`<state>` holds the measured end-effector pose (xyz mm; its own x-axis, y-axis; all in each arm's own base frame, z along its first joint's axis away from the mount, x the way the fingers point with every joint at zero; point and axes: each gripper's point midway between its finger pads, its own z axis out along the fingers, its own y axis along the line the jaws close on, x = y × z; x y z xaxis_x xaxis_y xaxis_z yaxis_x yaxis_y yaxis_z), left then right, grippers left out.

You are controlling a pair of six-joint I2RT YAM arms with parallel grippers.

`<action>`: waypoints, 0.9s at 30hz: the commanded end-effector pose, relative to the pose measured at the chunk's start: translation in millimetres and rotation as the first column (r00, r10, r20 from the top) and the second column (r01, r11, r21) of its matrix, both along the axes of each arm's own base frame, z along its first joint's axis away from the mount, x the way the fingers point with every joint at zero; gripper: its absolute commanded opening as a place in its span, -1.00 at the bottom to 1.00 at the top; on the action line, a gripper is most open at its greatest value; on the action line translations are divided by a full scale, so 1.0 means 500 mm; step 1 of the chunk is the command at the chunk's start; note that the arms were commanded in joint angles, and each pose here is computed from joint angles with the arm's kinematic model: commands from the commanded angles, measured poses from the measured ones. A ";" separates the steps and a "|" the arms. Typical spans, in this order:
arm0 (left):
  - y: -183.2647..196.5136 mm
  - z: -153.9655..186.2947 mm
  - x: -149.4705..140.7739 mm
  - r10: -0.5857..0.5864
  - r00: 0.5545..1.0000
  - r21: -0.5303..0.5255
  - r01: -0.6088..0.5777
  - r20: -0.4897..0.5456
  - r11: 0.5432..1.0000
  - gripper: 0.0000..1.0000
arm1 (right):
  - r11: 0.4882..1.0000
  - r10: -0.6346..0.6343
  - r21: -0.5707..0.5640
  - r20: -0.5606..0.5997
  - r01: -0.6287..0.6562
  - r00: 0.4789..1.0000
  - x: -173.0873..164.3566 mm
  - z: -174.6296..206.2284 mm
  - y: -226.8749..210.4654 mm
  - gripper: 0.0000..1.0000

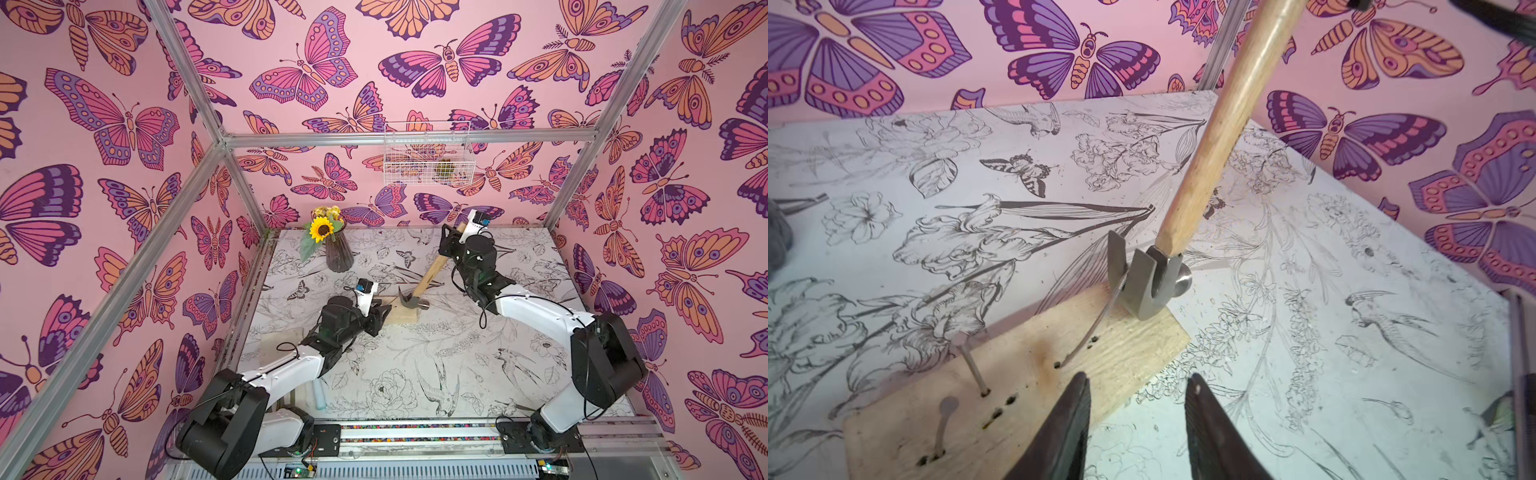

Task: Use a claw hammer to pull out a nail
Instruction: Remove the nail from the mounting plate, then pick up the nail with the hammer.

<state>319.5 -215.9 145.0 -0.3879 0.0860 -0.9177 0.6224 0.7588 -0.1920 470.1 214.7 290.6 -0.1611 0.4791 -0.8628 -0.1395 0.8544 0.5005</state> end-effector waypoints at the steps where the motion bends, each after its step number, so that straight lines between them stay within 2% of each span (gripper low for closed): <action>1: 0.017 -0.041 0.024 0.017 1.000 0.171 -0.021 0.023 0.985 -0.22 | 0.998 0.062 -0.011 -0.066 -0.063 0.996 -0.010 -0.026 0.032 -1.00; 7: 0.005 -0.072 0.049 -0.011 0.998 0.324 -0.009 0.061 0.946 -0.08 | 0.997 0.076 -0.023 -0.086 -0.078 0.993 -0.002 -0.030 0.042 -1.00; 10: -0.009 -0.078 0.049 -0.050 0.996 0.336 0.024 0.068 0.942 0.00 | 0.996 0.079 -0.026 -0.089 -0.081 0.993 0.000 -0.030 0.044 -1.00; 17: -0.034 -0.087 0.065 -0.090 0.993 0.354 0.056 0.080 0.934 0.01 | 0.995 0.094 -0.024 -0.090 -0.097 0.991 0.001 -0.028 0.052 -1.00; 23: -0.054 -0.089 0.091 -0.094 0.991 0.358 0.056 0.090 0.932 -0.13 | 0.994 0.101 -0.028 -0.092 -0.104 0.991 0.001 -0.028 0.054 -1.00; 27: -0.063 -0.092 0.103 -0.093 0.990 0.378 0.045 0.108 0.925 -0.33 | 0.993 0.111 -0.033 -0.091 -0.114 0.990 0.001 -0.025 0.058 -1.00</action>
